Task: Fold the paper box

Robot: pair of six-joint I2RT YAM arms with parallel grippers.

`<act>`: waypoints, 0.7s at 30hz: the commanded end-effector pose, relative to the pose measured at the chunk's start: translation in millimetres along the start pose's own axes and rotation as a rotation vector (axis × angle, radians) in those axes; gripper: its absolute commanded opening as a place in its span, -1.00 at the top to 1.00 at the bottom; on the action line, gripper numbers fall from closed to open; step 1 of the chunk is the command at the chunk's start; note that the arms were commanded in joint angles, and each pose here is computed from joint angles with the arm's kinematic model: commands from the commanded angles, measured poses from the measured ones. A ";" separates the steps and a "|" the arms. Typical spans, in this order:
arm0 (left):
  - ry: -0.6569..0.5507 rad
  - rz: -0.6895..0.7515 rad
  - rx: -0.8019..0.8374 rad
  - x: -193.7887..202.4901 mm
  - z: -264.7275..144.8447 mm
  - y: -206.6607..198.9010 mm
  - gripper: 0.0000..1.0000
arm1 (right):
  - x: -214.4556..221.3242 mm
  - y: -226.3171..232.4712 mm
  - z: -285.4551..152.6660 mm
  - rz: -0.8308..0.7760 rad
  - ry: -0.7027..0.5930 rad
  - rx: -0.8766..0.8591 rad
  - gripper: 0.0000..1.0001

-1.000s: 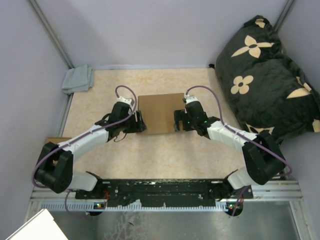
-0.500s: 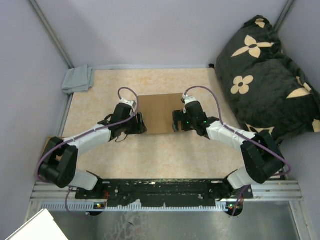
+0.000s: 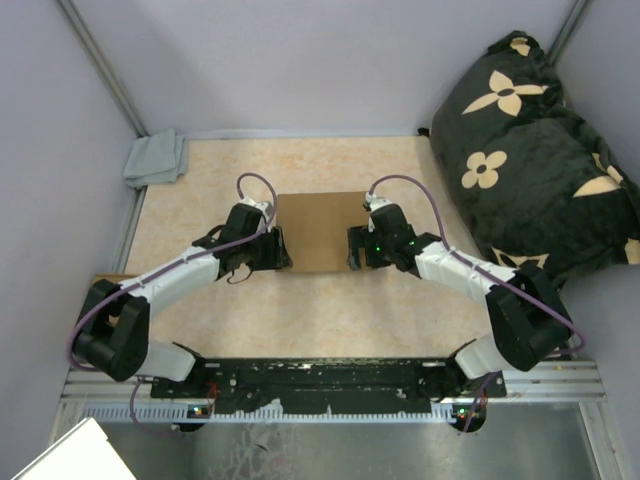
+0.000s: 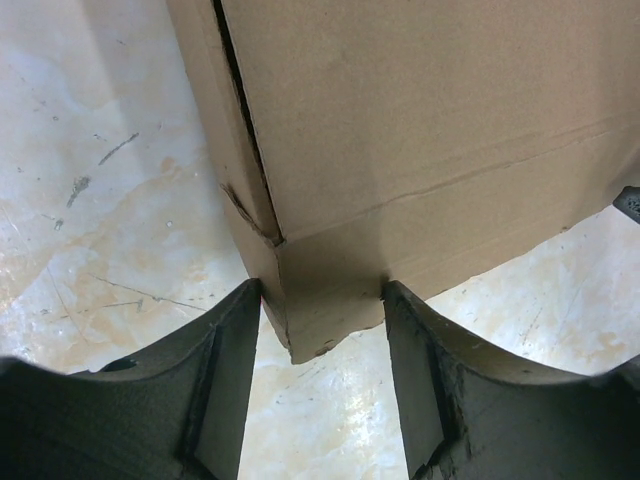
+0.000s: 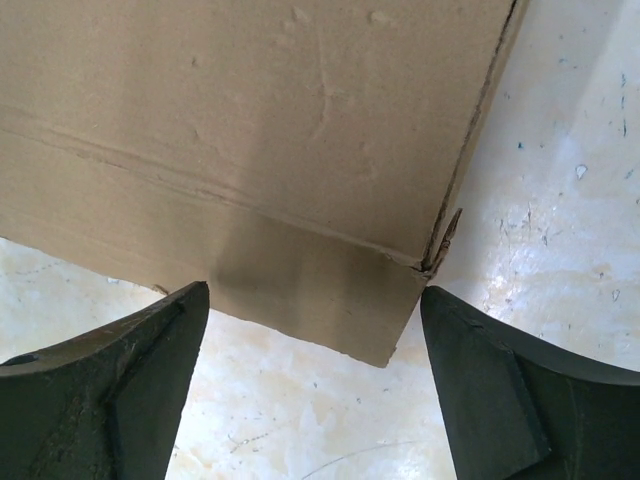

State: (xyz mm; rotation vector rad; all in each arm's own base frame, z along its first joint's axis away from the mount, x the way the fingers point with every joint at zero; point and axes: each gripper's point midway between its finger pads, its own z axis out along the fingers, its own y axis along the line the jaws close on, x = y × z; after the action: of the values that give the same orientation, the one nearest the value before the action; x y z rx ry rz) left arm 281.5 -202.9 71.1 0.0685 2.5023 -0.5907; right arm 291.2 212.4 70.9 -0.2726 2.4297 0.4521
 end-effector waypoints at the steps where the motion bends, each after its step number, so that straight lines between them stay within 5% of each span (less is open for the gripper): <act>1: 0.004 0.007 0.047 -10.1 -13.0 -17.6 -0.16 | -20.7 16.9 -16.2 0.014 -0.017 -0.034 -0.72; 21: -0.013 -0.014 0.021 -17.4 -27.7 -17.8 -0.07 | -28.0 18.7 -35.8 0.072 0.003 -0.040 -0.46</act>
State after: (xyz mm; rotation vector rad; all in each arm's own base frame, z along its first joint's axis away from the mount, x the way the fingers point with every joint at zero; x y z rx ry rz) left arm 271.5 -199.4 84.0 0.0599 2.5436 -0.5867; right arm 276.0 206.8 81.5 -0.2126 2.5310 0.4471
